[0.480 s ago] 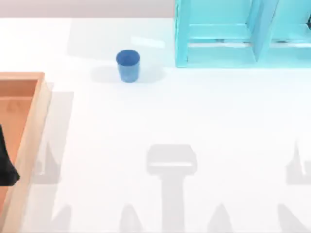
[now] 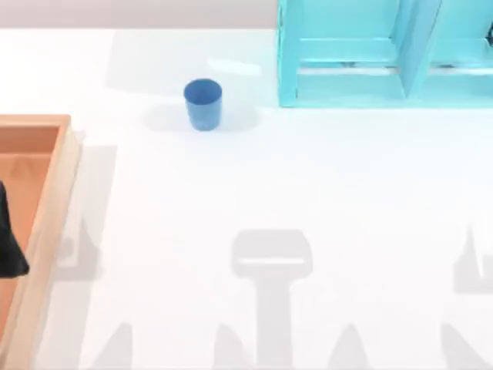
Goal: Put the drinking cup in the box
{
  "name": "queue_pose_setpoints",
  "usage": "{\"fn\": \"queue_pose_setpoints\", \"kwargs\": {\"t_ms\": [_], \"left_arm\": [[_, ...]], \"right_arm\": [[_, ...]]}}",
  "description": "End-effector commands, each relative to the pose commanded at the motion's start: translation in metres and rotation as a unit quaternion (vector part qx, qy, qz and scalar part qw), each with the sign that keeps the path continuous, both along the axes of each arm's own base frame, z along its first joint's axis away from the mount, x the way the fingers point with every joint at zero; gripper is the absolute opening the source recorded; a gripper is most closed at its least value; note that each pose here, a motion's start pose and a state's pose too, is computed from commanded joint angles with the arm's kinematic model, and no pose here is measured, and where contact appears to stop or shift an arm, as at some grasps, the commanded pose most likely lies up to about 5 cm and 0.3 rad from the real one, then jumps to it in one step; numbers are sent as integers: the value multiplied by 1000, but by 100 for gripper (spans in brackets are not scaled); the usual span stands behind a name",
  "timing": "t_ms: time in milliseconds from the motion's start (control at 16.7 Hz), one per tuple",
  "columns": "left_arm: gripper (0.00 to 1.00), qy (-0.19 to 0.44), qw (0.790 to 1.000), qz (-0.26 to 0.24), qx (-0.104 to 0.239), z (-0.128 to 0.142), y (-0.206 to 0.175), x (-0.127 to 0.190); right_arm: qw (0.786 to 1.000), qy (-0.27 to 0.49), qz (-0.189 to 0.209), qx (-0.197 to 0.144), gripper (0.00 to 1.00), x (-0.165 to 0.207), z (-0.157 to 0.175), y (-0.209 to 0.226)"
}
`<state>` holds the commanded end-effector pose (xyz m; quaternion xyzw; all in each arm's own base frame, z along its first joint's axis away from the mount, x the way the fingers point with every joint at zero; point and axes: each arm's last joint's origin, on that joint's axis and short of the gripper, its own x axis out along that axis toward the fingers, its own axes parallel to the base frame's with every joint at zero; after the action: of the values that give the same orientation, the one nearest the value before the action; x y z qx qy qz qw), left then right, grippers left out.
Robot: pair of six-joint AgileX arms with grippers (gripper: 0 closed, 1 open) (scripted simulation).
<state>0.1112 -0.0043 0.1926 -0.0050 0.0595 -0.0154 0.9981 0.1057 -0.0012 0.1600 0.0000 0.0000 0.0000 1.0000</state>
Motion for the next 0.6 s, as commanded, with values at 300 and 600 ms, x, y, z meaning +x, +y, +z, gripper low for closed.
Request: {"fn": "queue_pose_setpoints", "kwargs": {"t_ms": [300,600], "left_arm": [[100,74,997,-20,-22,74,-7,28],[100,131,989,-40,-59,166,-24,92]], "right_arm": [[1000,0,0,0,100,0,0,0],[1000,0,0,0,100,0,0,0]]}}
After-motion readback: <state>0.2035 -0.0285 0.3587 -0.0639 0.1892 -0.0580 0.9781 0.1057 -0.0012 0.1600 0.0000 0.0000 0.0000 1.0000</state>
